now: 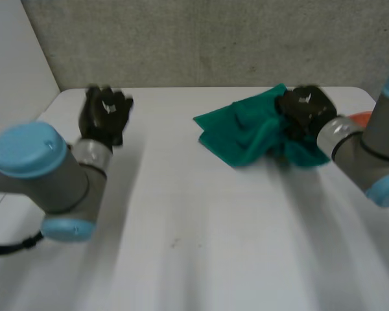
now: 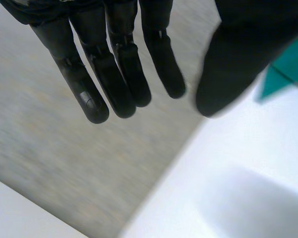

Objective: Fold the laundry.

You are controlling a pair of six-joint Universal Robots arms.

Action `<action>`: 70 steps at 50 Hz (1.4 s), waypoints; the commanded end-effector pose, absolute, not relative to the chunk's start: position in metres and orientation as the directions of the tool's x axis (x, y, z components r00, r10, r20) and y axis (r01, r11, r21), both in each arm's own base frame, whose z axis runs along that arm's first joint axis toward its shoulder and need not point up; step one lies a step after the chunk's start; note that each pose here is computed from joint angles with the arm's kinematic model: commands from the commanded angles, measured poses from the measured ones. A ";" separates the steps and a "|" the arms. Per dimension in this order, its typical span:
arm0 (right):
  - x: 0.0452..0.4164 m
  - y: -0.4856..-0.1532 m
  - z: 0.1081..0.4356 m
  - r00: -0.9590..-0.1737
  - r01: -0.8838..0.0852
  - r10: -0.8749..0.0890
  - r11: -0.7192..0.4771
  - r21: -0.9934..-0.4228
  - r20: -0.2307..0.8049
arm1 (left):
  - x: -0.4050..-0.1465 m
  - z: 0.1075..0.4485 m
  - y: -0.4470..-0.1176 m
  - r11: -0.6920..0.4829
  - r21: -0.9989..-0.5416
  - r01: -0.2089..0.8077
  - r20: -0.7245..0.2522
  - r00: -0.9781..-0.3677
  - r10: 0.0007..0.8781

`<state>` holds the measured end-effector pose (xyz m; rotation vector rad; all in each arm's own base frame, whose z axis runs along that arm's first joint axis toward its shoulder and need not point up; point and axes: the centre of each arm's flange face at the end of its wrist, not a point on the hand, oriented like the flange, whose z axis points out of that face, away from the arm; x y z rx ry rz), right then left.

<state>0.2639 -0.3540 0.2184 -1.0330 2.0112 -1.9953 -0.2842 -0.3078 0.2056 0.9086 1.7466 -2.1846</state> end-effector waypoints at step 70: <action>0.270 -0.235 0.354 -0.736 -0.355 -0.518 -0.254 -0.900 0.436 | -0.297 0.185 -0.316 0.008 -0.998 0.062 -0.055 -0.937 0.345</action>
